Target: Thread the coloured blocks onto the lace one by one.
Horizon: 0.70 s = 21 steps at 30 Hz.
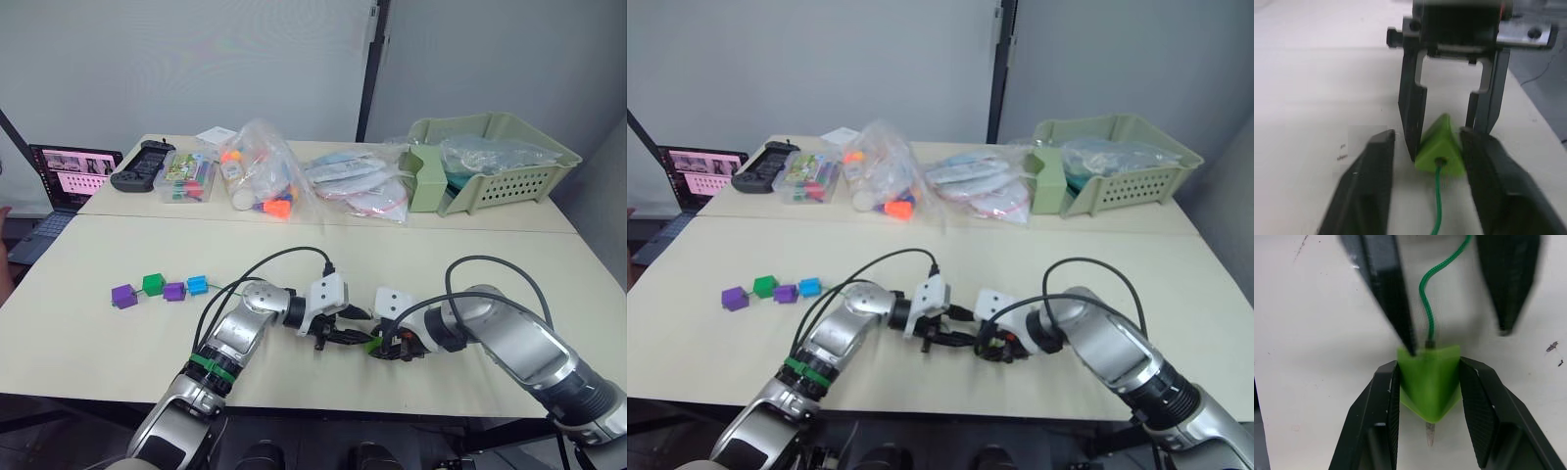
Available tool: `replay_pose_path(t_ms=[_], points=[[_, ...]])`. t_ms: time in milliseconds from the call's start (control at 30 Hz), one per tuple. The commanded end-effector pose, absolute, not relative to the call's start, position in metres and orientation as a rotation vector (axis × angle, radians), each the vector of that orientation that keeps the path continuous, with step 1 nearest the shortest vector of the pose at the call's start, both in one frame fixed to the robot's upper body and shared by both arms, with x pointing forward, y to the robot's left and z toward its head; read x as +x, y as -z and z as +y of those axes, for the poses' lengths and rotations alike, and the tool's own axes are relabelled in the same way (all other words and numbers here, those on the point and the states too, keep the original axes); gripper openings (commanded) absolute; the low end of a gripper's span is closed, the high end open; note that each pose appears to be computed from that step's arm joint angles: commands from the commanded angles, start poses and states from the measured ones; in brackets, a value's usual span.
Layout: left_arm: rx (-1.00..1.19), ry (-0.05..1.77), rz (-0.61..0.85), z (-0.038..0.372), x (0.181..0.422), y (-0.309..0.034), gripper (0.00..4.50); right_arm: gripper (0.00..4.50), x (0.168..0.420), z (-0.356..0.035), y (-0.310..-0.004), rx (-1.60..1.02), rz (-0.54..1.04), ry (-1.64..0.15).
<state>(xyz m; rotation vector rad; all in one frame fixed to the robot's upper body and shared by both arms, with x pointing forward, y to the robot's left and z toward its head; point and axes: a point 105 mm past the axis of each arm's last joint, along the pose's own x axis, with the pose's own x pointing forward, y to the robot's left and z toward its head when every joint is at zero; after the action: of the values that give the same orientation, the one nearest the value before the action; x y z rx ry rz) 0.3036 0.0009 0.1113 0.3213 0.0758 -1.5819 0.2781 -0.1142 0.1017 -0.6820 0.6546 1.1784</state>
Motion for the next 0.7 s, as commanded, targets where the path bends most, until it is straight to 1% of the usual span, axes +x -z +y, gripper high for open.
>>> replay_pose_path(t_ms=[33,100,133,167,367,700], points=[[0.340,1.571,0.015,0.007,0.306,-0.130,3.40,1.27,0.276,-0.111,-0.103,-0.685,0.637,-1.194],[0.355,1.560,0.027,0.015,0.309,-0.129,4.23,1.27,0.277,-0.111,-0.103,-0.685,0.636,-1.194],[0.363,1.555,0.036,0.019,0.309,-0.128,4.45,1.27,0.277,-0.110,-0.103,-0.685,0.636,-1.194],[0.368,1.551,0.042,0.022,0.310,-0.127,4.50,1.27,0.277,-0.110,-0.103,-0.685,0.636,-1.195],[0.407,1.549,0.071,0.035,0.311,-0.120,4.50,1.27,0.277,-0.109,-0.103,-0.687,0.635,-1.199],[0.492,1.558,0.067,0.029,0.310,-0.104,4.50,1.27,0.277,-0.108,-0.104,-0.688,0.632,-1.202]])
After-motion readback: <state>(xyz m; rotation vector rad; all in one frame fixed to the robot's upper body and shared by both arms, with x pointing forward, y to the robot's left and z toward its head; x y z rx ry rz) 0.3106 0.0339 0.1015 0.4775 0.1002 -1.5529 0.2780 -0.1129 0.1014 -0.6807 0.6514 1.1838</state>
